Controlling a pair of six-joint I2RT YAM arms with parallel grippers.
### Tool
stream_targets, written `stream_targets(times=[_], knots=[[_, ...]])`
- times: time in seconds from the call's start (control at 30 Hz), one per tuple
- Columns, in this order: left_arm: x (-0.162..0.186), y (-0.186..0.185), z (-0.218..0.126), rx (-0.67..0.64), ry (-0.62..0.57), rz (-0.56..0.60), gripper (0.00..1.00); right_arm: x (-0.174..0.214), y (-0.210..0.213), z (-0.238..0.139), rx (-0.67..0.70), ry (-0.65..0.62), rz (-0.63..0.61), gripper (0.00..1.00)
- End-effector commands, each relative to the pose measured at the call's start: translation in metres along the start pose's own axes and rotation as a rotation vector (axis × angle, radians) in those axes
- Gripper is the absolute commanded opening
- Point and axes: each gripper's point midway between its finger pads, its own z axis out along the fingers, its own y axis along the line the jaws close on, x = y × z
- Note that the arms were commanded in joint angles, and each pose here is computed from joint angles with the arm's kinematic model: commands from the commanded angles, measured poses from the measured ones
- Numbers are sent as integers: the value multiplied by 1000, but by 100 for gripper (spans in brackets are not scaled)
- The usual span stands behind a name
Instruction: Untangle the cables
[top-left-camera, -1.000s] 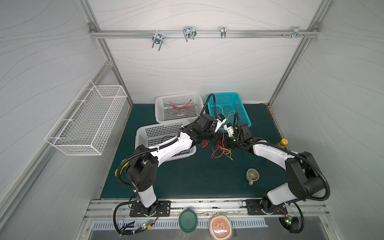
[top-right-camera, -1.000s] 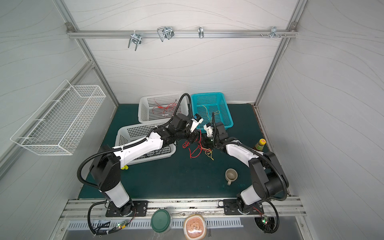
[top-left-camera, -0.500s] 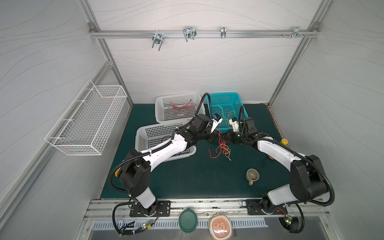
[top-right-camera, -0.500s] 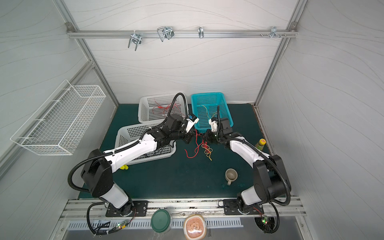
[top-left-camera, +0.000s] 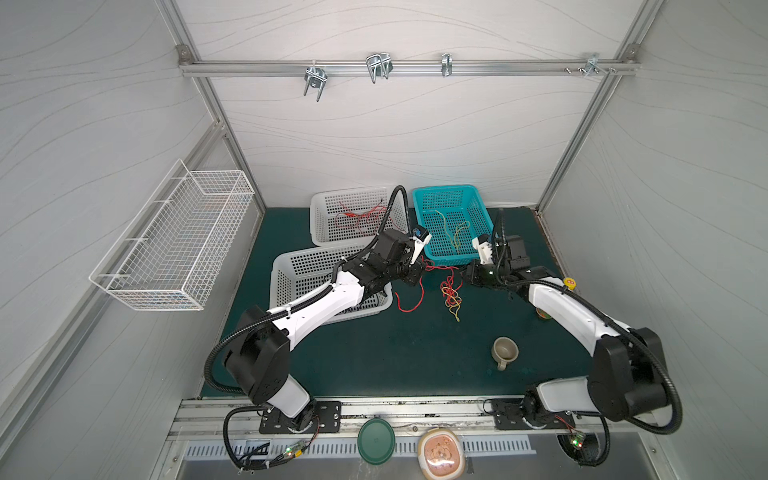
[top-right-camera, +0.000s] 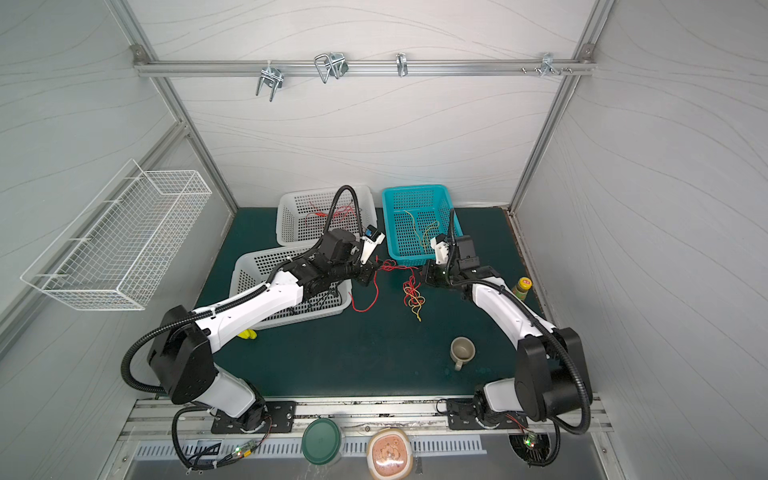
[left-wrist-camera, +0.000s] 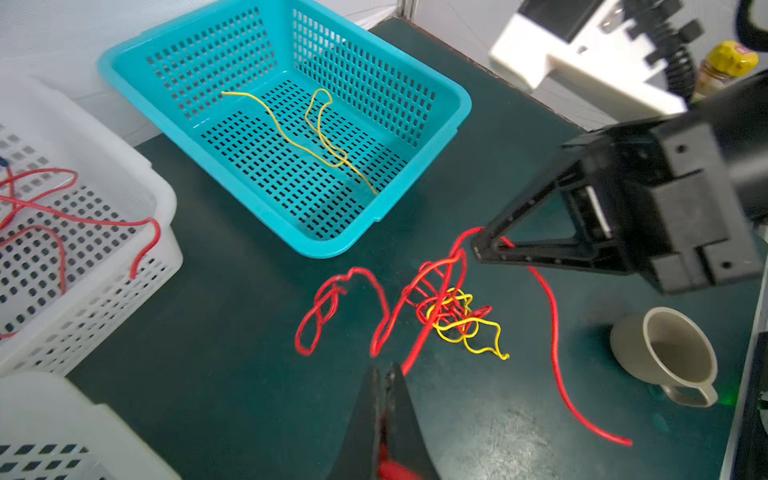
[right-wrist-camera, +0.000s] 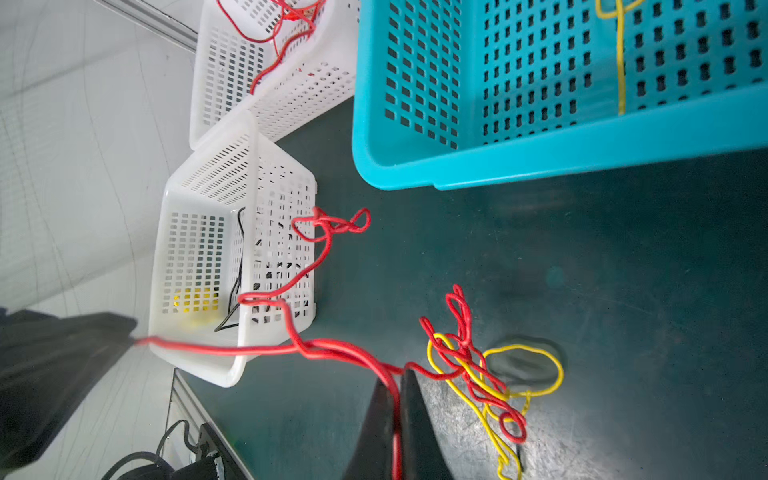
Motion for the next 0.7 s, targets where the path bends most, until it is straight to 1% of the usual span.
stream_targets(times=[0.0, 0.07, 0.13, 0.2, 0.23, 0.3, 0.33, 0.4, 0.53, 0.67], knots=[[-8, 44, -32, -187, -22, -36, 0, 10, -72, -15, 300, -10, 66, 0], [-10, 44, -35, -184, -26, -34, 0, 13, -76, -13, 308, 0, 68, 0], [-14, 37, -35, -148, -38, -35, 0, 14, -74, -8, 279, 7, 73, 0], [-20, 26, -33, -83, -51, -31, 0, 15, -73, -3, 255, 11, 84, 0], [-23, 21, -33, -53, -57, -31, 0, 16, -74, -1, 258, 15, 89, 2], [-28, 11, -32, 9, -63, -28, 0, 17, -80, 0, 281, 19, 98, 10], [-31, 8, -31, 29, -63, -26, 0, 17, -82, 1, 292, 20, 99, 12], [-34, 0, -30, 73, -54, -24, 0, 17, -88, -1, 326, 16, 100, 21], [-45, -9, -36, 127, -47, -18, 0, 19, -100, -4, 396, 21, 91, 31], [-59, -16, -44, 159, -41, -27, 0, 18, -98, -4, 386, 18, 78, 40]])
